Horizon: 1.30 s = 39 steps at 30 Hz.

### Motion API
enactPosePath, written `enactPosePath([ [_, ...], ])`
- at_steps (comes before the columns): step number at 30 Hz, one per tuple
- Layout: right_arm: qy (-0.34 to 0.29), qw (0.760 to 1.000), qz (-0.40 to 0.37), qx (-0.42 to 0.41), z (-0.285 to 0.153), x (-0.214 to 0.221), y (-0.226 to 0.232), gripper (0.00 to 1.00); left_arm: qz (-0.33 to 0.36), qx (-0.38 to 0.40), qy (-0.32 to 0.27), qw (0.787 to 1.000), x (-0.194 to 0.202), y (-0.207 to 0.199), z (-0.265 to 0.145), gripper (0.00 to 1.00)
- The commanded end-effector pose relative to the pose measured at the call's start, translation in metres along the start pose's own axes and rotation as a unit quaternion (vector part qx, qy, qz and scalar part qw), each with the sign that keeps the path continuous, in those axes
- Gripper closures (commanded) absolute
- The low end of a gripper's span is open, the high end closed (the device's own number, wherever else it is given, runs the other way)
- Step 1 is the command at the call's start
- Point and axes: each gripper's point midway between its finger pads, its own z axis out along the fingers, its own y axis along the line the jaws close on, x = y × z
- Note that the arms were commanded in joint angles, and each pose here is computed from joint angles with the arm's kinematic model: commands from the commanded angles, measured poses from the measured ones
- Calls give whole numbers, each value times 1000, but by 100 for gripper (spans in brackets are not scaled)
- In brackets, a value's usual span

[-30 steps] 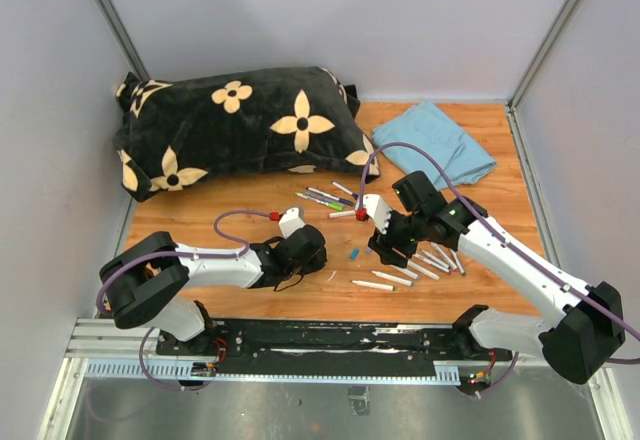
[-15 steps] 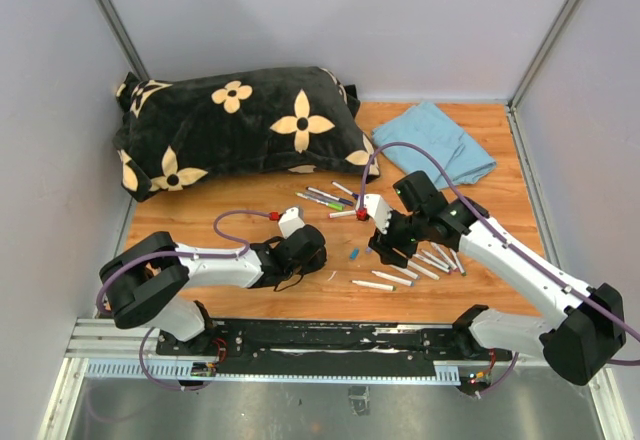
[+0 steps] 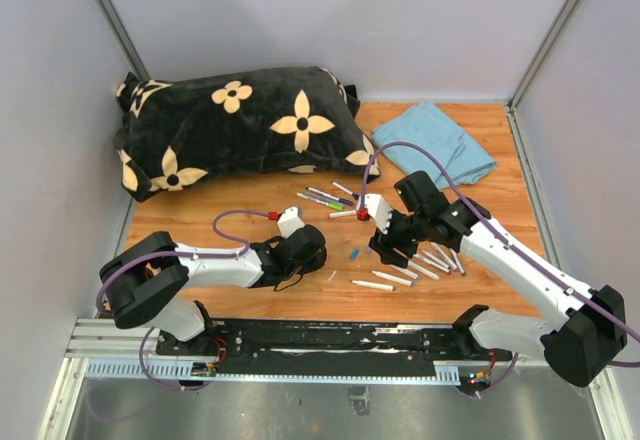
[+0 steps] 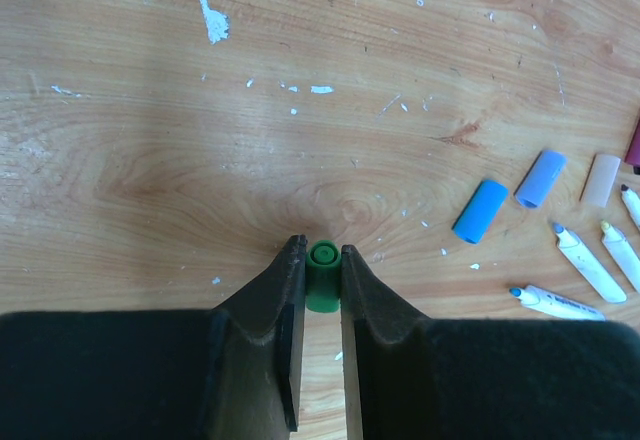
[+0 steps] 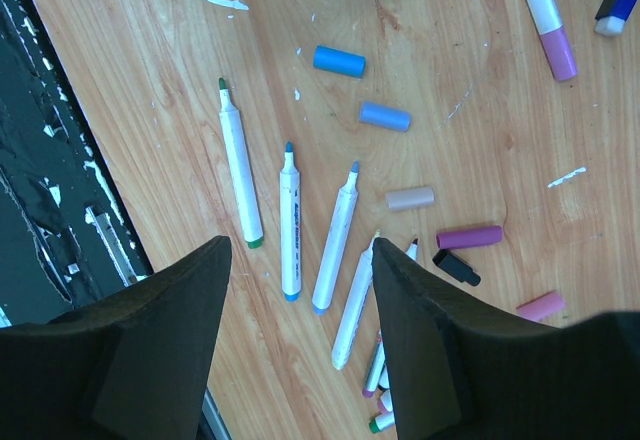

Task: Open the pen caps
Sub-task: Place the pen cap at the center of the board.

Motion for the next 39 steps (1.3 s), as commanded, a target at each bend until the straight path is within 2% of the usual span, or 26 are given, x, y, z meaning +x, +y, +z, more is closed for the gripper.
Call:
enactPosePath([
  [1, 2, 1000, 10, -4, -4, 8, 0, 40, 4, -8, -18, 1000, -8, -3, -3, 80],
  [19, -3, 1000, 9, -5, -5, 7, 1, 40, 2, -9, -25, 1000, -14, -5, -7, 71],
  [32, -4, 1000, 9, -6, -5, 7, 1, 39, 1, 5, -34, 999, -23, -14, -16, 57],
  [37, -5, 1000, 9, -6, -6, 7, 1, 39, -1, 16, -37, 999, -27, -19, -22, 45],
  [39, -4, 1000, 10, -6, -6, 7, 1, 39, -2, 20, -38, 999, -29, -21, -24, 43],
])
